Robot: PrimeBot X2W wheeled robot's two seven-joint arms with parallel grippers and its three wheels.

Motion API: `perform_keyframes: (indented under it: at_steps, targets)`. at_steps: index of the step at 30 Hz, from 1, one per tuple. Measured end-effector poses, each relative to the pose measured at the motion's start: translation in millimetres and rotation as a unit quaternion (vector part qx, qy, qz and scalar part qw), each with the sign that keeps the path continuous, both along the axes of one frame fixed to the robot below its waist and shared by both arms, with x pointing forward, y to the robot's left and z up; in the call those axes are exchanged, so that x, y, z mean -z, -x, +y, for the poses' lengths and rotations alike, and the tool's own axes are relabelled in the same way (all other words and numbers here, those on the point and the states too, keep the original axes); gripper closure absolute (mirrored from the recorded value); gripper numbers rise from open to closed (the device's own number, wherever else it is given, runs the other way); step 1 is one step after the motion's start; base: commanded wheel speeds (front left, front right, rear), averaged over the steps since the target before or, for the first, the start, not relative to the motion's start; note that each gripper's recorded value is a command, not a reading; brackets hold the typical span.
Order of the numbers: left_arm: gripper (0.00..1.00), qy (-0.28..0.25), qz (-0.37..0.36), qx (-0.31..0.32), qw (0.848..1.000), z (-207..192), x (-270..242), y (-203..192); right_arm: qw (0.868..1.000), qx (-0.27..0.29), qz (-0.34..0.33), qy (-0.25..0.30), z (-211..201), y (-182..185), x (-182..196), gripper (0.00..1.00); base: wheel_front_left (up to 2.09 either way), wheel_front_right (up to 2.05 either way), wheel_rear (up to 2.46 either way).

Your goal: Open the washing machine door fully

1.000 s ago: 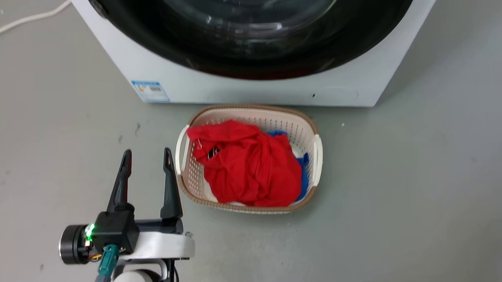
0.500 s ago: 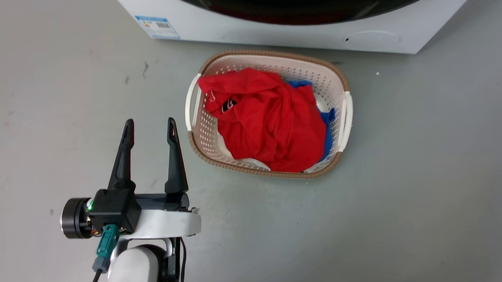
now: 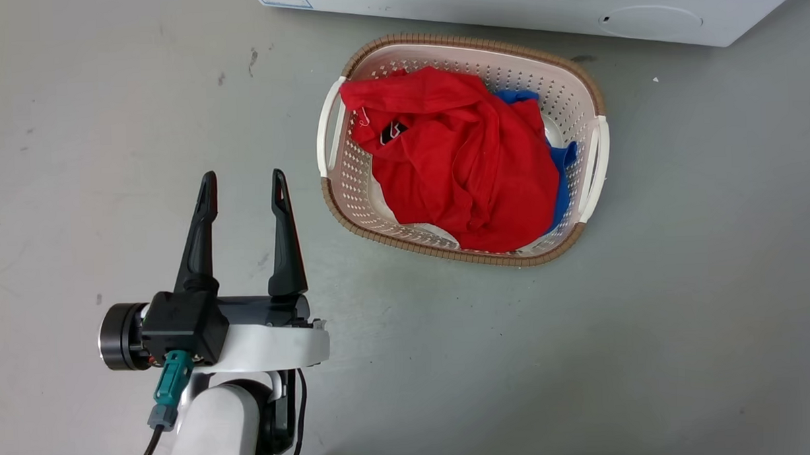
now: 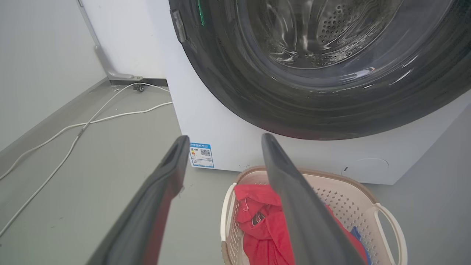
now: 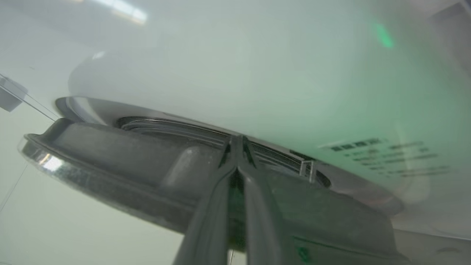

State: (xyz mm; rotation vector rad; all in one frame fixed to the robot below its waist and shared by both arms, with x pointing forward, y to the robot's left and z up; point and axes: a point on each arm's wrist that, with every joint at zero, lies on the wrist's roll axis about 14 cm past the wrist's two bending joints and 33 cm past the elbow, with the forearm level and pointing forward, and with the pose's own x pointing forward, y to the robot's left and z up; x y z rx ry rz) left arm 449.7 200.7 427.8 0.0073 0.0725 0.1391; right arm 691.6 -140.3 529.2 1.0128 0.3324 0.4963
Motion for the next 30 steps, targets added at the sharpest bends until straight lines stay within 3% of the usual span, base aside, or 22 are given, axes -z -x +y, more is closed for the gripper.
perform_keyframes:
  at_steps: [7,15,30]
  targets:
    - [0.00,0.000,-0.004,-0.003,1.000,1.3,-3.2,0.1,0.999,-0.037,0.010,0.005,12.3,18.9,4.5,1.00,0.00,0.00,0.00]
    - [0.00,-0.004,-0.021,0.005,1.000,-2.7,-17.5,1.8,0.993,-0.110,0.031,0.003,36.2,77.6,14.8,1.00,0.00,0.00,0.00]
    - [0.00,-0.002,-0.041,0.014,0.999,-8.9,-37.9,15.2,0.982,-0.184,0.038,-0.028,67.0,179.9,9.0,1.00,0.00,0.00,0.00]
